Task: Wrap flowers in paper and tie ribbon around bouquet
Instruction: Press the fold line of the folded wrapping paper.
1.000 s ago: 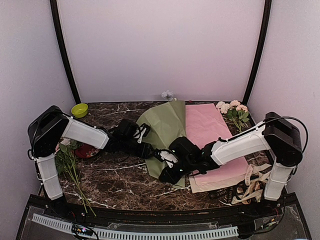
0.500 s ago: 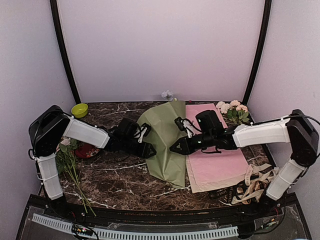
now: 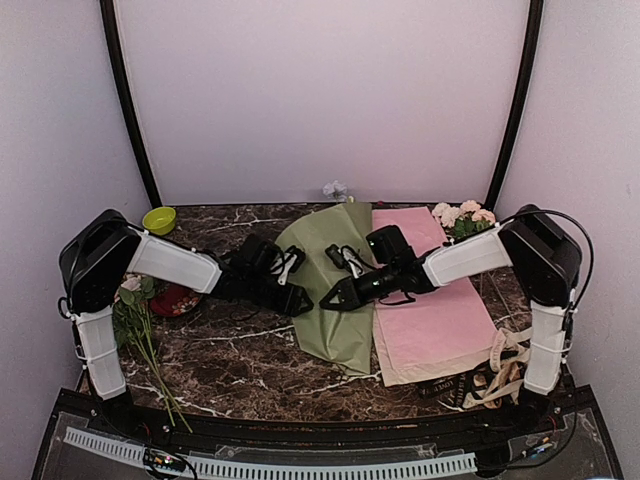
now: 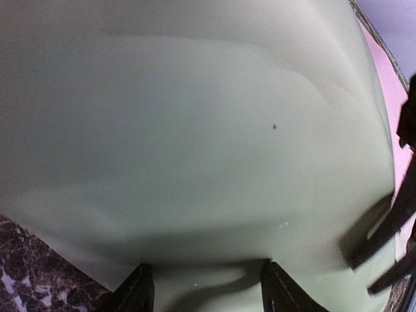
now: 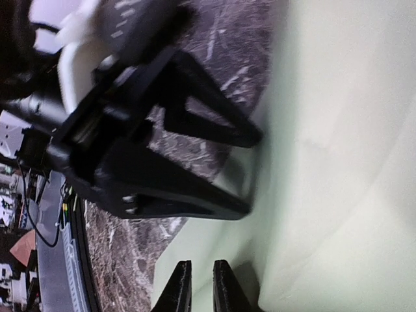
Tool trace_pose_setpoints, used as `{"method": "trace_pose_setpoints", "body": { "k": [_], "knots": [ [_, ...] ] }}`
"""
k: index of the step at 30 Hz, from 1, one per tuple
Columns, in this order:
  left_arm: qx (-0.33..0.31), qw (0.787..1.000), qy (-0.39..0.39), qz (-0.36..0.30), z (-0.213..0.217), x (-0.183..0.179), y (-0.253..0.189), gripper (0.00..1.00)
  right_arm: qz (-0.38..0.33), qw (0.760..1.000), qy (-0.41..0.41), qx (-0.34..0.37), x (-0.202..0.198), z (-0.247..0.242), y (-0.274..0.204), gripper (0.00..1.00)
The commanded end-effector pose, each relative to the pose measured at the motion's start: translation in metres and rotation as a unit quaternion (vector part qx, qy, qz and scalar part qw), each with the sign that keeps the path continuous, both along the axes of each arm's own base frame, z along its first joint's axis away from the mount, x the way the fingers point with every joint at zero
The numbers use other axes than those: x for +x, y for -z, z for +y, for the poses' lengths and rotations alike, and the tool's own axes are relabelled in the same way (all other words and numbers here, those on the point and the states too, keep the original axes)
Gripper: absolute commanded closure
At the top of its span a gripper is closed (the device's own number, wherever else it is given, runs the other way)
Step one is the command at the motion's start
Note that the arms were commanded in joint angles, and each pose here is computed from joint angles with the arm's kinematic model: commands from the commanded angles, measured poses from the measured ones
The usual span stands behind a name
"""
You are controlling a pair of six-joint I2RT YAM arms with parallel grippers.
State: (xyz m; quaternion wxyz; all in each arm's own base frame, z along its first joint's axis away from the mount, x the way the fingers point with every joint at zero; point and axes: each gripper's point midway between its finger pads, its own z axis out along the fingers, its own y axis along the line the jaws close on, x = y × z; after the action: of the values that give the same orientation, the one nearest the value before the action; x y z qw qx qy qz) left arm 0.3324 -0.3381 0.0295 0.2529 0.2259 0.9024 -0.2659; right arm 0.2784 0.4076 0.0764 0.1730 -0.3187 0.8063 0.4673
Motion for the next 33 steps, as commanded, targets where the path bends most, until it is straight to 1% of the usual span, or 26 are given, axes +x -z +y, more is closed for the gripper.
{"method": "trace_pose_setpoints", "body": {
  "k": [1,7,13,15,16,18,22,24,26,29,33],
  "knots": [
    [0.103,0.991,0.001,0.084,0.039,-0.031,0.056,0.42,0.002,0.998,0.064,0.017,0.051,-0.017,0.002,0.87],
    [0.122,0.987,0.011,0.099,0.046,-0.035,0.068,0.42,0.008,0.995,0.096,0.040,0.104,-0.022,-0.006,0.87],
    [0.135,0.984,0.010,0.116,0.054,-0.031,0.078,0.43,0.019,0.989,0.115,0.091,0.130,-0.031,-0.026,0.86],
    [0.134,0.984,0.007,0.120,0.056,-0.030,0.080,0.43,0.013,0.988,0.121,0.093,0.137,-0.034,-0.031,0.86],
    [0.132,0.984,0.006,0.122,0.057,-0.029,0.080,0.43,0.017,0.989,0.122,0.081,0.136,-0.035,-0.029,0.87],
    [0.129,0.984,-0.001,0.122,0.061,-0.024,0.080,0.43,0.016,0.993,0.095,0.069,0.120,-0.031,-0.028,0.87],
    [0.124,0.985,-0.007,0.119,0.062,-0.017,0.078,0.43,-0.001,0.999,0.023,0.046,0.068,-0.022,-0.029,0.87],
    [0.122,0.985,-0.008,0.118,0.062,-0.015,0.077,0.43,-0.004,1.000,0.005,0.027,0.046,-0.020,-0.024,0.87],
    [0.118,0.986,-0.009,0.118,0.061,-0.015,0.077,0.43,0.000,1.000,-0.002,-0.005,0.028,-0.022,-0.009,0.87],
    [0.116,0.986,-0.012,0.116,0.060,-0.012,0.075,0.43,0.018,0.998,-0.006,-0.061,0.002,-0.030,0.028,0.87],
    [0.124,0.986,-0.015,0.110,0.062,-0.009,0.074,0.43,0.027,0.994,-0.009,-0.103,-0.022,-0.039,0.059,0.87]
  ]
}}
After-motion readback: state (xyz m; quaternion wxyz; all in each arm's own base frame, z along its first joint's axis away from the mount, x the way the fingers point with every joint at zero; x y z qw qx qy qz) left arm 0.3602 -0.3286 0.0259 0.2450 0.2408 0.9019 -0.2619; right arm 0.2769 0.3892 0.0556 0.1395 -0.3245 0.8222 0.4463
